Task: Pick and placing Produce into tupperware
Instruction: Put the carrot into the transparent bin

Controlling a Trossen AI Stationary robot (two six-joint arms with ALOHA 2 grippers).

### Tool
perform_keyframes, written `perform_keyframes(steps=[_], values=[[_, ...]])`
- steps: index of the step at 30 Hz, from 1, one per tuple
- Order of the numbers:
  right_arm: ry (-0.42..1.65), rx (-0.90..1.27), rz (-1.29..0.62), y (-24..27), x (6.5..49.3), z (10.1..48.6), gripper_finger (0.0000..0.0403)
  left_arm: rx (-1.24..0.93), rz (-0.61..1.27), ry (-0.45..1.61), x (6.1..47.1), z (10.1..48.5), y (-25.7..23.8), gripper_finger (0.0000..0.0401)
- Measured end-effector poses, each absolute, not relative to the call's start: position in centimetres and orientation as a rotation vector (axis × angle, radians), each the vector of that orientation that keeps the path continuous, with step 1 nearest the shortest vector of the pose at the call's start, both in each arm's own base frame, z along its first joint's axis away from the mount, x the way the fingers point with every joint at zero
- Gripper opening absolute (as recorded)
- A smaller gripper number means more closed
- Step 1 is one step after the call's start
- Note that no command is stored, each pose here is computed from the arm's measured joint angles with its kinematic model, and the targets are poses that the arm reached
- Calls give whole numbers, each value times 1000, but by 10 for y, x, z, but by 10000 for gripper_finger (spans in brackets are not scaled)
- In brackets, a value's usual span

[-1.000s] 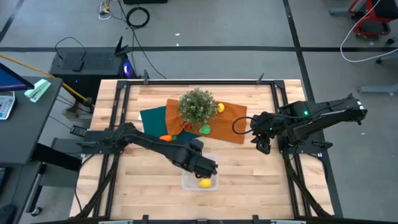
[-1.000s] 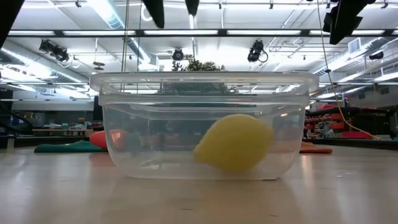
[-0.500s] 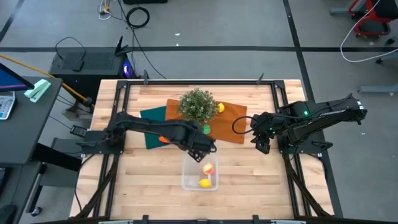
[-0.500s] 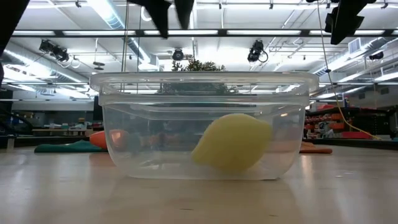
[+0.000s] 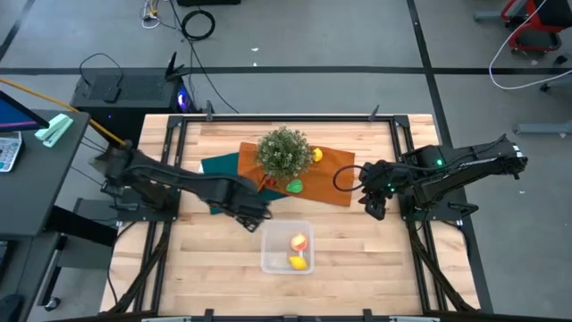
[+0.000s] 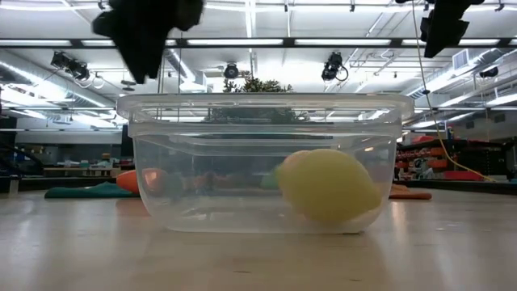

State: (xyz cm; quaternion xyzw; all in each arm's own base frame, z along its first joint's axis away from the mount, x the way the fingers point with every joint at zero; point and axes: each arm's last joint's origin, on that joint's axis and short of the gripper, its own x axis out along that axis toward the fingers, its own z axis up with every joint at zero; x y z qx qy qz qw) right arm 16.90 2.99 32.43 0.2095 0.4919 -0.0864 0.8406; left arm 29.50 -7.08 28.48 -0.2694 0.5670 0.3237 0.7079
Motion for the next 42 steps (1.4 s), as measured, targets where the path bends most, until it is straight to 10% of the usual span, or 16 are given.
perform_keyframes(steps=[17,42], values=[[934,609,-247,32,184,326,146,-533,500,1194,186,252,2,131],[953,665,-336,34,201,316,146,-57,120,1287,228,272,67,129]])
